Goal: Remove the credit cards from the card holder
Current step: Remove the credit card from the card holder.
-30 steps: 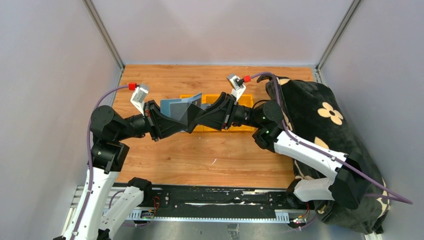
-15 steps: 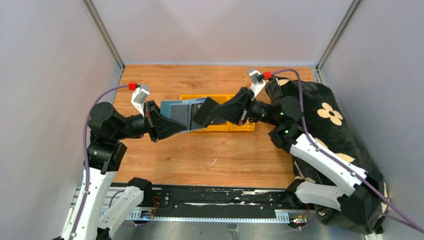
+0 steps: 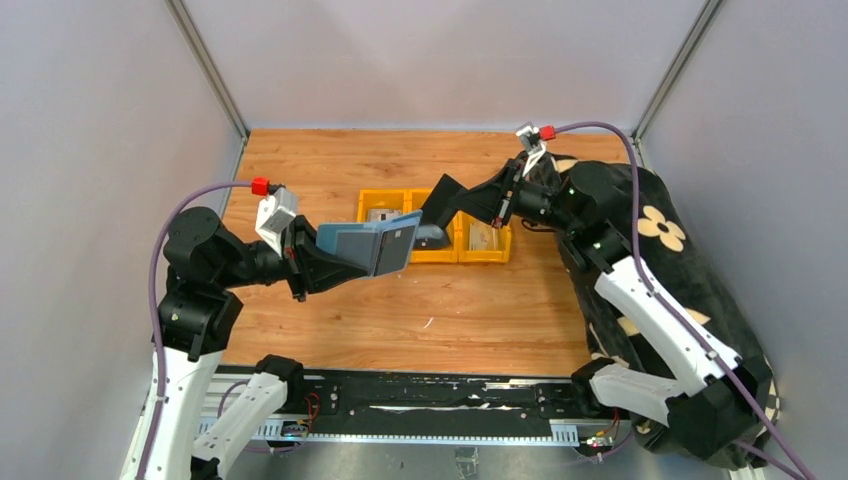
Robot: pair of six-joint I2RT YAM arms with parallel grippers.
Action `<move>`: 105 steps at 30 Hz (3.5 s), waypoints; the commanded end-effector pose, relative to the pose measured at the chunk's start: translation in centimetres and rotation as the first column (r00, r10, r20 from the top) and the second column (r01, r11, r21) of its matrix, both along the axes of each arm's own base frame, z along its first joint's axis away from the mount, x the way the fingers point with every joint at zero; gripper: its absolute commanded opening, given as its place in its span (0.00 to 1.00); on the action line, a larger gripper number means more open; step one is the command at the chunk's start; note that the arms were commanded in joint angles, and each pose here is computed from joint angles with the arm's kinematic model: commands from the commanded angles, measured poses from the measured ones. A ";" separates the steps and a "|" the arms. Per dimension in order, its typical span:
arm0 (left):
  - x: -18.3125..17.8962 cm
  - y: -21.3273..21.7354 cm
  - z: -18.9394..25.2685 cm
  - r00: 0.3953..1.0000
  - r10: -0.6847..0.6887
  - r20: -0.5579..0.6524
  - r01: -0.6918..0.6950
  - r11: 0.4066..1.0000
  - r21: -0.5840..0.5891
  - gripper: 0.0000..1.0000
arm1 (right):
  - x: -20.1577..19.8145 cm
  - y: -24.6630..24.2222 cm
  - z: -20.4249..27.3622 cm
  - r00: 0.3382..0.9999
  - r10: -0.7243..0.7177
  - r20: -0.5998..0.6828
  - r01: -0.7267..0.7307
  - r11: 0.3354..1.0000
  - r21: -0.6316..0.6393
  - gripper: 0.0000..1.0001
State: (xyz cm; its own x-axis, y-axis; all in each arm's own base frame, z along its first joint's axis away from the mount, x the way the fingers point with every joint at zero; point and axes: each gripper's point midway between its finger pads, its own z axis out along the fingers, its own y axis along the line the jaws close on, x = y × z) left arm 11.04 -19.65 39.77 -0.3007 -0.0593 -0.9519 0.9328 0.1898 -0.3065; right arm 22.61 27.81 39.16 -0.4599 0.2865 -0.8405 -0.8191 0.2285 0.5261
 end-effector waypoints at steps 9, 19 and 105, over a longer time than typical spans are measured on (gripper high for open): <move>-2.1 0.7 -0.6 0.979 -0.072 0.192 0.056 0.995 0.088 0.00 | 8.5 3.6 -9.4 0.992 -0.004 -0.129 -0.027 0.972 -0.235 0.00; -1.8 0.9 -0.9 0.979 -0.053 0.197 0.033 0.994 0.103 0.00 | 15.2 4.2 -20.8 0.966 -0.087 -0.245 -0.062 0.839 -0.541 0.00; 3.7 2.1 -7.2 0.992 0.067 0.111 -0.100 0.941 0.323 1.00 | -8.4 6.7 -8.0 0.806 0.592 0.002 -0.500 0.681 -0.535 0.00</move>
State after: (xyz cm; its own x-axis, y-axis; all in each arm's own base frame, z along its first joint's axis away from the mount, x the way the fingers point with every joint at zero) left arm 15.91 -17.06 34.48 -0.2091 0.1690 -0.9632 0.8858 0.4500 -0.1134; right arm 17.32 35.17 34.01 -0.3019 -0.2739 -0.9131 -0.9468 -0.0257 0.3208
